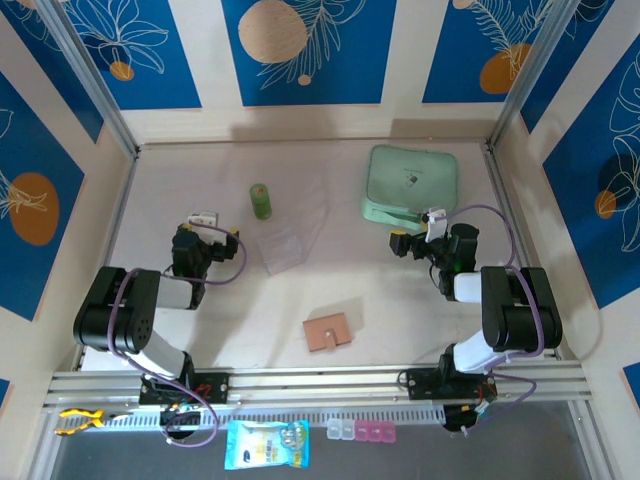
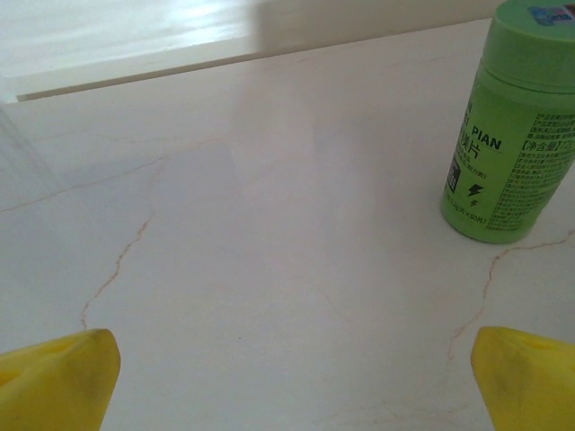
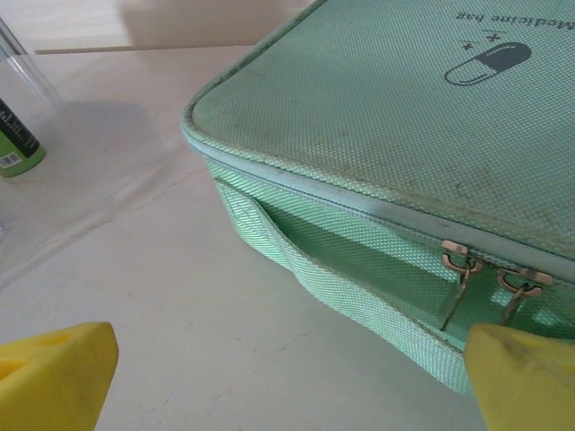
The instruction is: Take the credit cards out of the card holder
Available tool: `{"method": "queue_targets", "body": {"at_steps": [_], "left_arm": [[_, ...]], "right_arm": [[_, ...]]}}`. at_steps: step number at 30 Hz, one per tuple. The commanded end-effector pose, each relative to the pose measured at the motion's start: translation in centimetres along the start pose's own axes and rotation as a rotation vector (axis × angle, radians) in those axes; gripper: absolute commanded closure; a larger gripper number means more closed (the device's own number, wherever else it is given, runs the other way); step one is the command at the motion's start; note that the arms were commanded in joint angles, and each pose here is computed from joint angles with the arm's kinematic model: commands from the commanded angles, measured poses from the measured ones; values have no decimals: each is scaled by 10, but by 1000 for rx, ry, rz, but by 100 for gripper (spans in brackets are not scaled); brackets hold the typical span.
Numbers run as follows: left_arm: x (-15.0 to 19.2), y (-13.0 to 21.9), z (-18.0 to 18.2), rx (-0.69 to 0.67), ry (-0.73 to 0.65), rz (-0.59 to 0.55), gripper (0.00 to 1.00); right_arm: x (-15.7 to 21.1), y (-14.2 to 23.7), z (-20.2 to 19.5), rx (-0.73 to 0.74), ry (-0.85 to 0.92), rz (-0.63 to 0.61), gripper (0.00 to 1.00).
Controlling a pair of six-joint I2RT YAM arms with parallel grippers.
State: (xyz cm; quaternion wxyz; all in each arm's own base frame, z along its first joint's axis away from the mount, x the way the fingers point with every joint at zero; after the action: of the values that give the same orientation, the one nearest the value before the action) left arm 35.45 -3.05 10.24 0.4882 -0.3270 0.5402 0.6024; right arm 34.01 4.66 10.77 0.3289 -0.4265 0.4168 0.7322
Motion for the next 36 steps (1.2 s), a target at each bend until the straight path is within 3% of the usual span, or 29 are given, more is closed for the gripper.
{"method": "queue_targets", "body": {"at_steps": [1, 11, 20, 26, 30, 36], "left_arm": [[-4, -1, 8, -36, 21, -4, 0], [-24, 9, 19, -111, 24, 21, 0], [-43, 28, 26, -160, 144, 147, 2], [-45, 43, 23, -158, 328, 349, 8], [-34, 54, 19, -178, 472, 507, 17], [-31, 54, -17, -15, 619, 580, 16]], "right_arm": [[-12, -1, 0, 30, 30, -21, 1], [-33, -3, 17, 78, 50, 87, 0], [-42, -7, 65, 67, 14, 241, 4], [-35, -12, 102, 49, -107, 375, 9], [-27, -18, 122, 54, -165, 457, 13], [-13, -34, 149, 36, -198, 567, 22]]}}
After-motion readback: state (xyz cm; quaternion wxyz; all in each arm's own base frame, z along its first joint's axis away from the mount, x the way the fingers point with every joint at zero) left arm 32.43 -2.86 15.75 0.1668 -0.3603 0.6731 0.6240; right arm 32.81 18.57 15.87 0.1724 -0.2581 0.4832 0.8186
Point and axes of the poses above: each hand's point on the last joint's axis, 136 mm out from that joint toward the fingers, its own y axis back along the fingers, its own z axis along the line the jaws close on, x = y × z, the point moved 4 cm from there along y, back along the fingers, and after that the axes turned 6 degrees about -y, right-handed, at the moved point
